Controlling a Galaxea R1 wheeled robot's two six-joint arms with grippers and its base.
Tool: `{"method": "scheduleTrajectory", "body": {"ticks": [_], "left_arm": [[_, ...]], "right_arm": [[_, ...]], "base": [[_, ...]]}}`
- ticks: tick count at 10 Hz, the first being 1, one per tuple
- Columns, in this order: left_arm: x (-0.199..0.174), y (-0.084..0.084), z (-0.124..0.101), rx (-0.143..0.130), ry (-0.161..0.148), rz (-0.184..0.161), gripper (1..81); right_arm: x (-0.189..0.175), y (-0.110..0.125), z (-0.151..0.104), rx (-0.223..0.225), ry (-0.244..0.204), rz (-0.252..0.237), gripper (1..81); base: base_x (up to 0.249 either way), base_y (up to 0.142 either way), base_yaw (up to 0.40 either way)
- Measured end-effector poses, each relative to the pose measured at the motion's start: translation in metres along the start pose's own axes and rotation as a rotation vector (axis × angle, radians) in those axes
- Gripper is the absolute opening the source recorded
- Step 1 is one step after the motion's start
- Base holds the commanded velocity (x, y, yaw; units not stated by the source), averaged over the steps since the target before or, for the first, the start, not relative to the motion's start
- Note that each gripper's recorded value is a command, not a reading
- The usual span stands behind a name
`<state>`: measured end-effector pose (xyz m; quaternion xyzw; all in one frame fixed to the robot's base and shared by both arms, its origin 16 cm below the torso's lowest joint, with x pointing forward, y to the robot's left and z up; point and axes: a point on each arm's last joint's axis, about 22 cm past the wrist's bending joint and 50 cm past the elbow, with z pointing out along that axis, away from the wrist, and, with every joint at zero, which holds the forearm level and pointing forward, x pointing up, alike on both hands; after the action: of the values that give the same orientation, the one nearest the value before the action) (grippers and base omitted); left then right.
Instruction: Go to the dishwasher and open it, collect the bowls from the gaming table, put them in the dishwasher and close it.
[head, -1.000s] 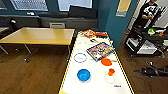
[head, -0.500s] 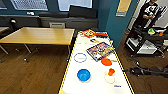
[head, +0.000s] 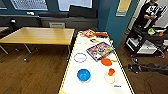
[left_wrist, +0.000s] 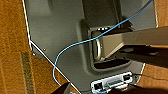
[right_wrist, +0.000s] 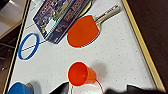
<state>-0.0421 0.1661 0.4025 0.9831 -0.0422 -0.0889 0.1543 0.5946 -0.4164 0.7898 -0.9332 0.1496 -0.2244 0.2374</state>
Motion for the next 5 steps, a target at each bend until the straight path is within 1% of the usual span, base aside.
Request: {"method": "scheduleTrajectory", "body": {"ticks": [1, 3, 4, 5], "left_arm": [[0.0, 0.0, 0.0, 0.0, -0.001, 0.0, 81.1], [0.0, -0.003, -0.001, 0.003, 0.0, 0.0, 81.1], [0.0, -0.002, 0.0, 0.002, -0.001, -0.001, 81.1], [0.0, -0.002, 0.0, 0.002, -0.001, -0.001, 81.1]], "right_arm": [[-0.001, -0.009, 0.013, 0.006, -0.01, -0.001, 81.1], [-0.001, -0.019, 0.031, 0.007, -0.018, 0.0, 81.1], [-0.003, -0.02, 0.039, 0.004, -0.022, 0.004, 81.1], [-0.006, -0.015, 0.045, -0.006, -0.026, 0.013, 81.1]], "base": [[0.0, 0.0, 0.0], [0.0, 0.0, 0.0], [0.0, 0.0, 0.0], [0.0, 0.0, 0.0]]}}
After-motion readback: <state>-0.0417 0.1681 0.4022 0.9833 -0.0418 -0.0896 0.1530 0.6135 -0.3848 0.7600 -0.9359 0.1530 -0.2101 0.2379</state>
